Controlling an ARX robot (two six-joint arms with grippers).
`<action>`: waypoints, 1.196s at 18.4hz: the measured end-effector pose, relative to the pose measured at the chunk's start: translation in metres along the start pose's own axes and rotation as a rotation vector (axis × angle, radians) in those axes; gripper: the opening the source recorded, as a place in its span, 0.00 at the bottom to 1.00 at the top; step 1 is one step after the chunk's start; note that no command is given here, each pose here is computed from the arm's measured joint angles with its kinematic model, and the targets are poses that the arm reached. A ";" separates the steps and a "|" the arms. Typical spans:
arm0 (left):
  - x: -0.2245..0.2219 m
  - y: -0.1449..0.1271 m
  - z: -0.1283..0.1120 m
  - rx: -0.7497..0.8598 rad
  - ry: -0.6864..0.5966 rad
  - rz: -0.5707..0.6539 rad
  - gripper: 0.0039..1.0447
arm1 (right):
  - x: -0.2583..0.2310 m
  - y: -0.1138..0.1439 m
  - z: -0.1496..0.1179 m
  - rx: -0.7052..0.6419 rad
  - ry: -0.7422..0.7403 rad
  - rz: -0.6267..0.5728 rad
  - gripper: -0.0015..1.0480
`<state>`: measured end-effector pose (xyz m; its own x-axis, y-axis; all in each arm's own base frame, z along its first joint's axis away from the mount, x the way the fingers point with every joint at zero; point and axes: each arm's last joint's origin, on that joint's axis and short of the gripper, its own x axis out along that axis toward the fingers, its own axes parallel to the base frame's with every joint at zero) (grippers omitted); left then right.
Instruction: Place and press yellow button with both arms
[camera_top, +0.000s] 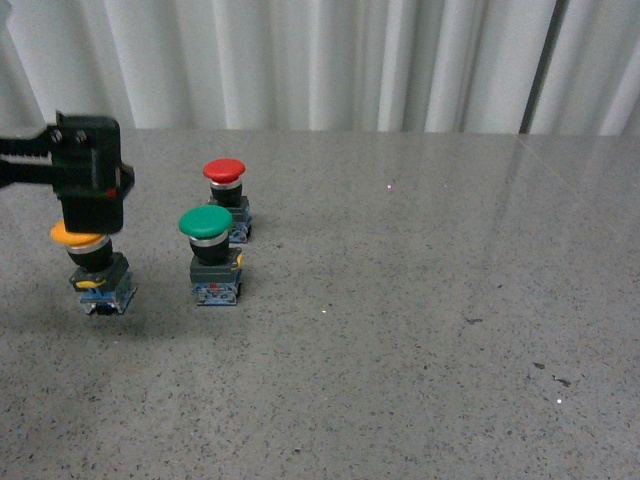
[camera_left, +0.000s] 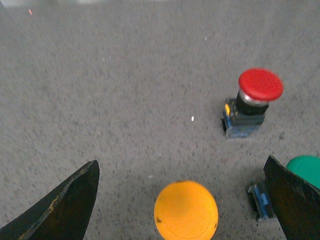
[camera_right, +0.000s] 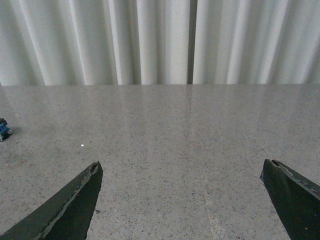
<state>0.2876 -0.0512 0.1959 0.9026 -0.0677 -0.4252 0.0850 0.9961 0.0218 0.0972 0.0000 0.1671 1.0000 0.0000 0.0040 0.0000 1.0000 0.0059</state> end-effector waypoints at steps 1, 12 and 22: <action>0.004 0.000 -0.004 -0.006 0.022 -0.003 0.94 | 0.000 0.000 0.000 0.000 0.000 0.000 0.94; 0.022 0.005 -0.021 -0.069 0.079 -0.022 0.94 | 0.000 0.000 0.000 0.000 0.000 0.000 0.94; -0.044 -0.004 0.049 -0.001 -0.155 -0.026 0.32 | 0.000 0.000 0.000 0.000 0.000 0.000 0.94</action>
<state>0.2681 -0.0550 0.2594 0.9543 -0.1007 -0.2812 0.1083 0.9941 0.0116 0.0972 0.0000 0.1671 1.0000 0.0004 0.0040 -0.0004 1.0000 0.0059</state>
